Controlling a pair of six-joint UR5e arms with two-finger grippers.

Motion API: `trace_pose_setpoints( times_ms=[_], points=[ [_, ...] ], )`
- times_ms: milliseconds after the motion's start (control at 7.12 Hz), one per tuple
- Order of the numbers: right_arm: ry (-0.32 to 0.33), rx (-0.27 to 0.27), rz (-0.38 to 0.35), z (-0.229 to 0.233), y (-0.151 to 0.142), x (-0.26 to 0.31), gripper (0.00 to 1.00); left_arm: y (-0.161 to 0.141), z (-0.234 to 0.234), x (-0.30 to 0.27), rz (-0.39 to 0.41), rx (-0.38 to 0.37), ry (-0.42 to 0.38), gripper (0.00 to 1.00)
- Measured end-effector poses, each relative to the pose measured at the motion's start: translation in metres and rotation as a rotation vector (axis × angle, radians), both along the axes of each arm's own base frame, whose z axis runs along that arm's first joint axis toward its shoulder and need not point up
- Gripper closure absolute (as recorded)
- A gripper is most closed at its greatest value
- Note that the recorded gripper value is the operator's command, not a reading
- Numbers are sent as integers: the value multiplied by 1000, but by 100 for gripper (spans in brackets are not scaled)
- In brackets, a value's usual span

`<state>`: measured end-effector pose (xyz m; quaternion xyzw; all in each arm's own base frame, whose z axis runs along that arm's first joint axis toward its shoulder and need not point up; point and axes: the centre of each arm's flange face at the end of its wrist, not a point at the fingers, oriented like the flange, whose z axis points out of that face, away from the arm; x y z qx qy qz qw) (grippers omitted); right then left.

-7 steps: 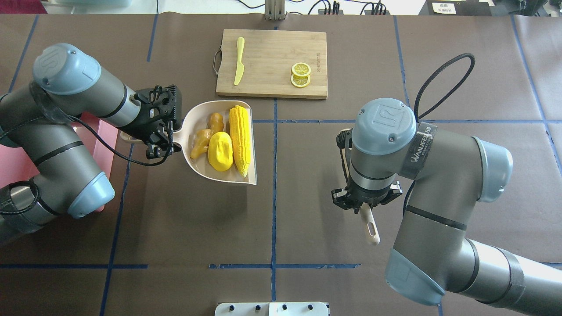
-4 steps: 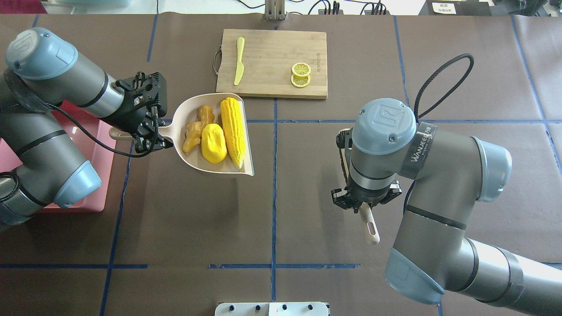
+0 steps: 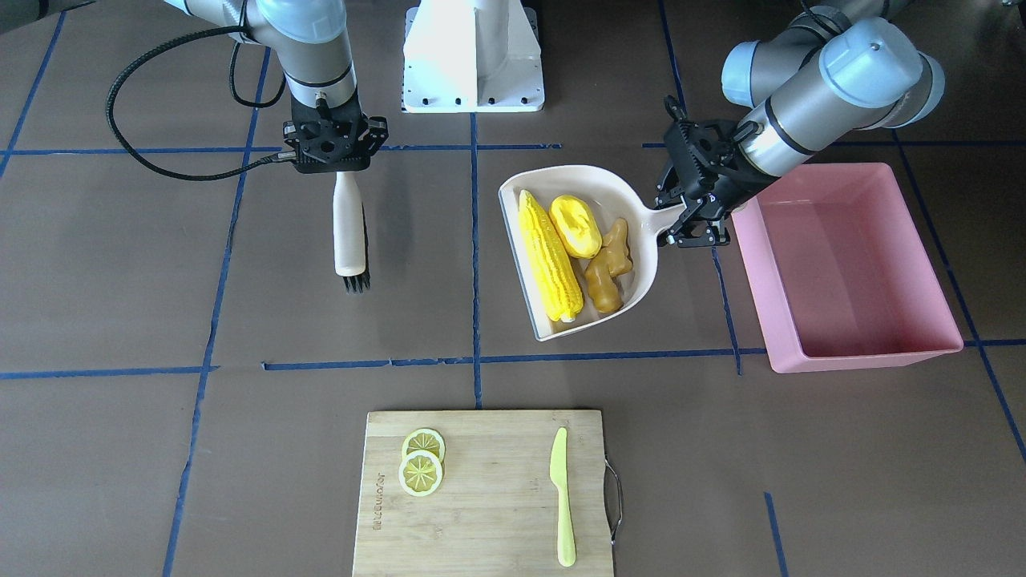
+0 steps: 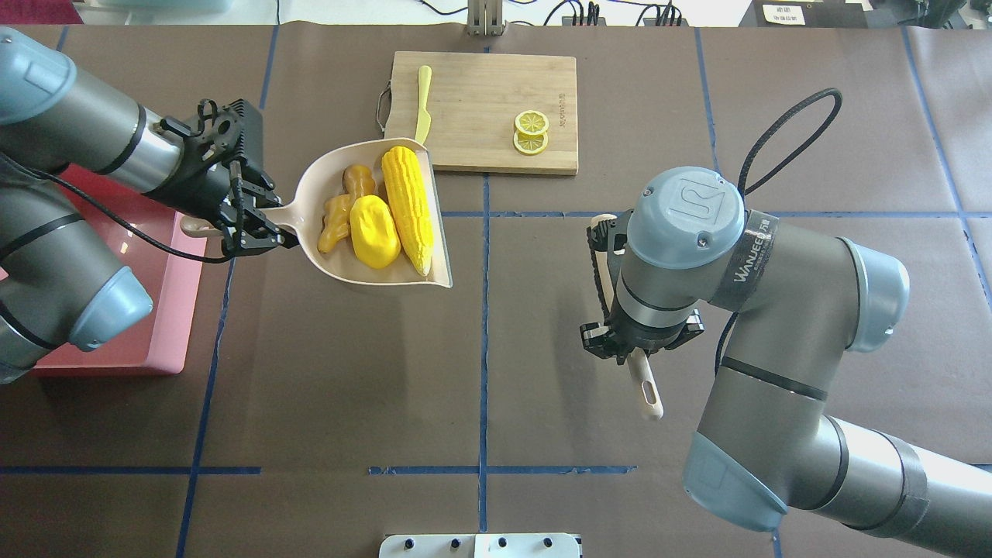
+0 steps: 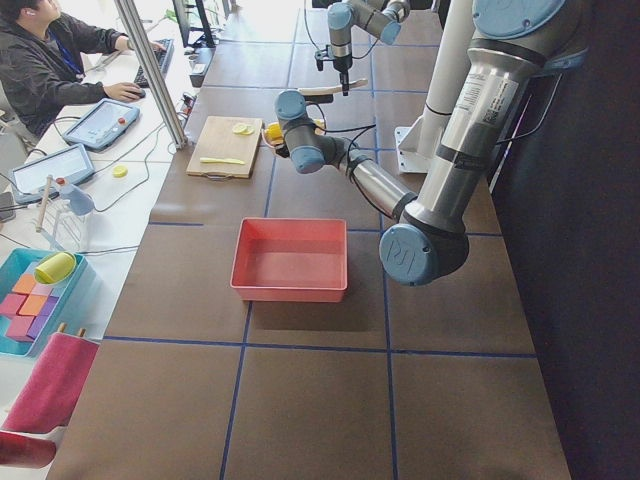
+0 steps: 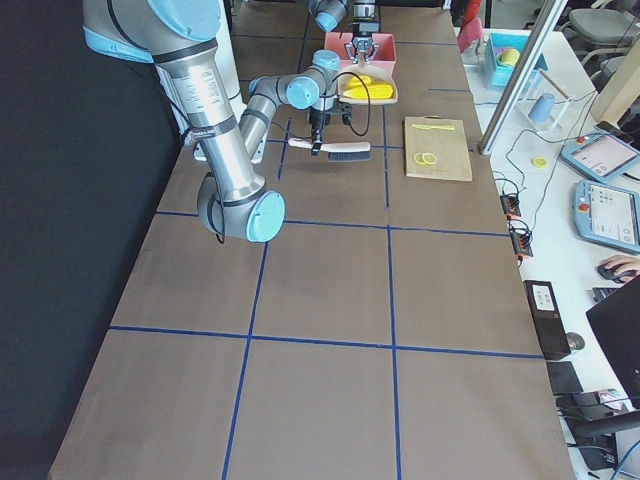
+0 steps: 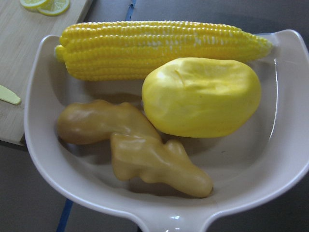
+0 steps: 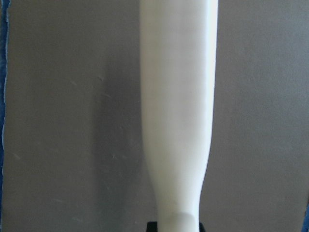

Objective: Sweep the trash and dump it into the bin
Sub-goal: 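Lift the loaded dustpan with the left gripper and carry it over the pink bin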

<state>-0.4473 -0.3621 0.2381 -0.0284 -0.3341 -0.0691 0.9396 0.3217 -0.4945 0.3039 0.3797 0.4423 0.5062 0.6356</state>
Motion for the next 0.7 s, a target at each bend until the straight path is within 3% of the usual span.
trace_pose_setpoints(
  times_ms=[281, 702],
  points=[
    [4, 9, 9, 0, -3, 2, 100, -4, 30, -58, -5, 3, 56, 100],
    [14, 33, 25, 2, -9, 5, 100, 5, 117, -175, -22, -7, 109, 100]
  ],
)
